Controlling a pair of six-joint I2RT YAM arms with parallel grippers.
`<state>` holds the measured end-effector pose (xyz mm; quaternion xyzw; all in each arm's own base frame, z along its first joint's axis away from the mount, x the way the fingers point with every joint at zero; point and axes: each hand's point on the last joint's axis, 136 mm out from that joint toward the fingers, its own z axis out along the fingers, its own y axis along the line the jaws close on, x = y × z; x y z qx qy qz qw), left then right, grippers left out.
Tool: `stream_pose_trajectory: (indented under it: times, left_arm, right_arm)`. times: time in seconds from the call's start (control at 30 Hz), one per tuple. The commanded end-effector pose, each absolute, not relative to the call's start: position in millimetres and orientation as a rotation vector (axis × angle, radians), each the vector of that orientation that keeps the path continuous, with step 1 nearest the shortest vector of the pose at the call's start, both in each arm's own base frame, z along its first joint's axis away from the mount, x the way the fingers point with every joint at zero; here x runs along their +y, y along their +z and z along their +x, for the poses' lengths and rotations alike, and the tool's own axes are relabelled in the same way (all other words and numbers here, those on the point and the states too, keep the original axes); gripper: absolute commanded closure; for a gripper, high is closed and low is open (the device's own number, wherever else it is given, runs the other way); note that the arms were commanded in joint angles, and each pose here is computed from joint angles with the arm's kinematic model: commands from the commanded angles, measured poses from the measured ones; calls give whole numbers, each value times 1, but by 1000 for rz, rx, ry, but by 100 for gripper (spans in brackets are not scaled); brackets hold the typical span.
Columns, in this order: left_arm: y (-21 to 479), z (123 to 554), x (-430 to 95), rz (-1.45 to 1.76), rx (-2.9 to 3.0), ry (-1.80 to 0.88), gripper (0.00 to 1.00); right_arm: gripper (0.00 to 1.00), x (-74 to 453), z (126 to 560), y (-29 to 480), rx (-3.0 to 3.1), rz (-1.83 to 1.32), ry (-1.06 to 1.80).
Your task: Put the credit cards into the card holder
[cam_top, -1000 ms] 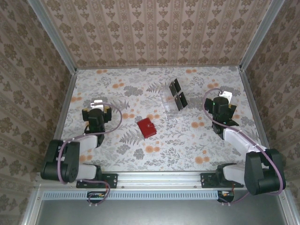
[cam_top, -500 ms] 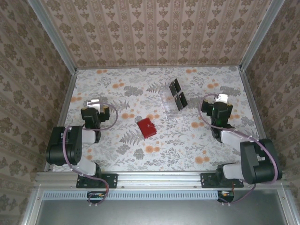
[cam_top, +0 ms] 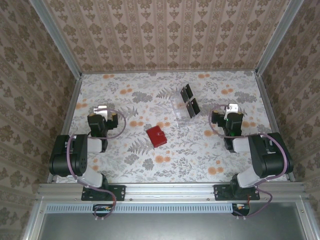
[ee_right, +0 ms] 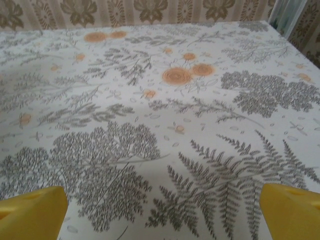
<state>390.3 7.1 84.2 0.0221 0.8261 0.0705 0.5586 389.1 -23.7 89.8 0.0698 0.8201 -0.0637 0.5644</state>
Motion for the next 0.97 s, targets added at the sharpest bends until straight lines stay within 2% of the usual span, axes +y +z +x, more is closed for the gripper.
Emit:
stream_pose_trajectory:
  times: [0.0,0.93]
  left_arm:
    - [95,399,8,26,1918,141,0]
    - [96,398,7,28,1911,144,0]
  right_arm:
    - [0,-20,398,98,1907,157,-107]
    - [0,-15,397,99,1908,130,-91]
